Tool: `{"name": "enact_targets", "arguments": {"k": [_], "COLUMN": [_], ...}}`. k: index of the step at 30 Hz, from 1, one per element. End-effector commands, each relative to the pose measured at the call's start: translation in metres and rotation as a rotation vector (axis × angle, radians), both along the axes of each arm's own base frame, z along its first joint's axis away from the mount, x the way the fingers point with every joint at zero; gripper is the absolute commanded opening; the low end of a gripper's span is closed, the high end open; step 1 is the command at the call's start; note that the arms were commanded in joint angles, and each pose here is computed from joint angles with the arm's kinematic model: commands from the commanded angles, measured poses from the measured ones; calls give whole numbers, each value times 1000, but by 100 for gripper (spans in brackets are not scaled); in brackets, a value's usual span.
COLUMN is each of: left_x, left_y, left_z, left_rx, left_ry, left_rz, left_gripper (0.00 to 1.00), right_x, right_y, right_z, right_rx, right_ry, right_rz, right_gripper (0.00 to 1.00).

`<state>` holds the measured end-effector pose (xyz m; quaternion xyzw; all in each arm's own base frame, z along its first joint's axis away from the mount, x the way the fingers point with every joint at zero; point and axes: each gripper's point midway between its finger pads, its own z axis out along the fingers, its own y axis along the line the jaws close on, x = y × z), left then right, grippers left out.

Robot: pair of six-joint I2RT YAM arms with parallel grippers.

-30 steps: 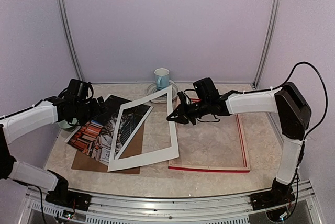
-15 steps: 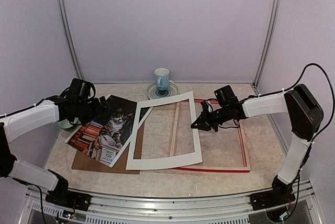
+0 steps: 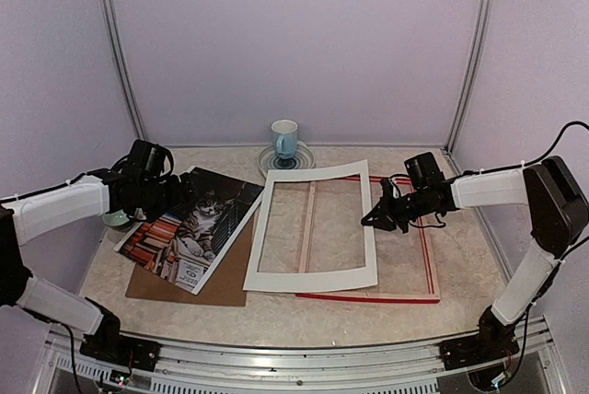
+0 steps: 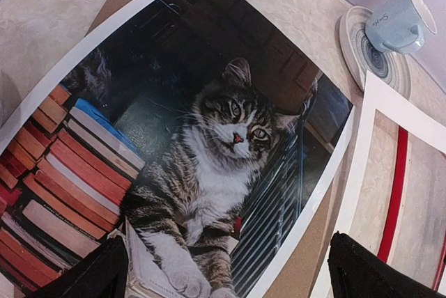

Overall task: Put the photo into the frame
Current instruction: Place the mat board on the frame body.

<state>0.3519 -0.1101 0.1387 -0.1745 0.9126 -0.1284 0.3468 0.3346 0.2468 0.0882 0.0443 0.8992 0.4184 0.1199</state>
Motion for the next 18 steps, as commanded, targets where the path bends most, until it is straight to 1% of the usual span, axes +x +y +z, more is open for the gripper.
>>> {"name": "enact_targets", "arguments": {"k": [1,6,9,11,15,18], "left_x": [13,23,28,29,27,26], "left_y": [-8,-16,-15,-16,-18,-12], "left_z": [11,32,47,47,43,39], "left_rx": [-6,18,61,72,41,17], "left_ry": [-44,-83,-104,-108,-151,-149], "left_rz": [-22,-91,-116,-118,-138,-135], "left_gripper": [99,99,99,99,99,99], "right_x": [0,2,3,4,6,8], "right_y": [-17,-23,-23,-23,-21,-20], "right_z": [1,1,1,2,3,3], "right_rx": [-20,-21,-20,-17,-11,-6], "right_ry": [-20,-24,-30,-31,-38,-40], "right_rz": [-10,-6,-4,-1,4,17], "right_gripper": [0,0,0,0,0,0]}}
